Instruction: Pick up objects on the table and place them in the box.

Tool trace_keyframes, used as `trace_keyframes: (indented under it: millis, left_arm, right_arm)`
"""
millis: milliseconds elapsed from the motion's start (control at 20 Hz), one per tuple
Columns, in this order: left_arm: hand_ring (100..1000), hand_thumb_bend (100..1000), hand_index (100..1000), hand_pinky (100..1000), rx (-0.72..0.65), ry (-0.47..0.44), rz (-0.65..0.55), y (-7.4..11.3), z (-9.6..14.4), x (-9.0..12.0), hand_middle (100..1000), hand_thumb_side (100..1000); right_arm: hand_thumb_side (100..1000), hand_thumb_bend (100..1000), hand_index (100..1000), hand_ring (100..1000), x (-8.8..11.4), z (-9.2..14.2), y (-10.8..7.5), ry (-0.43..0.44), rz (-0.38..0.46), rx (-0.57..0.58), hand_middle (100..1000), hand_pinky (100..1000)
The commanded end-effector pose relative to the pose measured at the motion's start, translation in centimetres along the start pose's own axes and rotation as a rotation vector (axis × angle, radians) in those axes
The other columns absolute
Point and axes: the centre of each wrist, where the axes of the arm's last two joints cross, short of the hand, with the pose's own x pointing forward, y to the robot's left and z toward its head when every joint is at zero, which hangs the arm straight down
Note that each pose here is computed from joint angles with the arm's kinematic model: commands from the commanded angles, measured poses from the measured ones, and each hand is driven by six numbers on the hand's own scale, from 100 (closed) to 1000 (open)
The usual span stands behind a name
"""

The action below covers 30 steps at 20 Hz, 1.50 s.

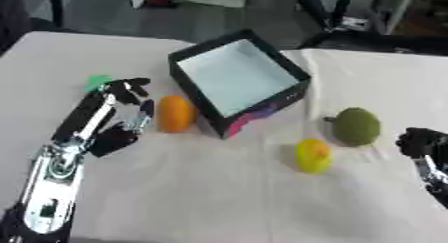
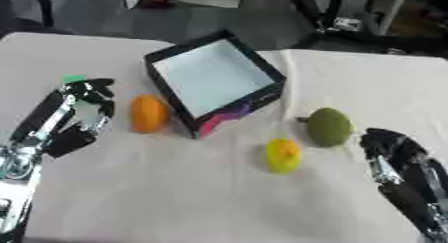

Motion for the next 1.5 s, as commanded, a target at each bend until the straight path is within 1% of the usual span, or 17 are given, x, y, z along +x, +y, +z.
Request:
trace_keyframes:
  millis: [50, 650, 750, 850, 900, 1000, 1100, 1200, 1300, 1350, 1400, 1500]
  left_arm:
    - [640, 126, 894, 707, 0.012, -0.018, -0.016, 0.6, -0.2, 0.4, 664, 826]
    - [641, 126, 895, 708, 0.013, -0.019, -0.018, 0.7, -0.3, 0.4, 665, 825]
    - [649, 133, 896, 712, 0.016, -0.022, -0.033, 1.1, -0.5, 0.4, 672, 811]
    - [662, 147, 901, 721, 0.004, -0.045, -0.098, 2.6, -1.1, 0.2, 686, 790]
    - [669, 160, 904, 730, -0.005, -0.057, -0.132, 3.4, -1.5, 0.1, 695, 764]
    - [682, 199, 909, 744, -0.044, -0.086, -0.25, 6.1, -2.8, -0.2, 711, 731]
    - [696, 229, 911, 754, -0.117, -0.105, -0.351, 8.5, -4.3, -0.8, 727, 693]
    - [732, 292, 921, 780, -0.227, -0.106, -0.433, 10.6, -5.8, -1.8, 760, 664]
    - [764, 346, 928, 807, -0.406, -0.08, -0.519, 12.2, -7.7, -3.0, 795, 639]
    - [766, 366, 928, 811, -0.502, -0.056, -0.546, 12.7, -8.6, -3.6, 801, 624]
    - [774, 410, 931, 819, -0.592, -0.027, -0.567, 13.1, -9.4, -4.3, 811, 607]
    - [778, 456, 932, 824, -0.733, 0.042, -0.622, 14.0, -11.2, -5.4, 814, 569]
  right_arm:
    - [520, 100, 765, 743, 0.7, -0.2, -0.4, -0.027, 0.018, 0.002, 677, 770]
    - [521, 100, 765, 744, 0.7, -0.2, -0.4, -0.026, 0.02, 0.003, 678, 770]
    - [523, 100, 765, 744, 0.7, -0.2, -0.4, -0.024, 0.02, 0.003, 678, 770]
    - [524, 100, 765, 744, 0.6, -0.2, -0.3, -0.022, 0.02, 0.007, 678, 770]
    - [525, 100, 765, 744, 0.6, -0.2, -0.3, -0.02, 0.02, 0.008, 678, 770]
    - [526, 100, 765, 744, 0.5, -0.1, -0.4, -0.015, 0.023, 0.011, 678, 770]
    - [527, 100, 765, 744, 0.4, -0.1, -0.4, -0.012, 0.026, 0.015, 678, 770]
    - [530, 100, 764, 744, 0.4, 0.0, -0.5, -0.007, 0.029, 0.021, 678, 771]
    - [532, 100, 765, 744, 0.3, 0.1, -0.4, -0.003, 0.032, 0.03, 678, 771]
    - [532, 100, 765, 744, 0.3, 0.1, -0.4, -0.001, 0.033, 0.033, 678, 771]
    - [532, 100, 765, 745, 0.2, 0.1, -0.4, 0.0, 0.034, 0.036, 678, 771]
    - [535, 100, 765, 745, 0.2, 0.2, -0.4, 0.003, 0.035, 0.038, 678, 771]
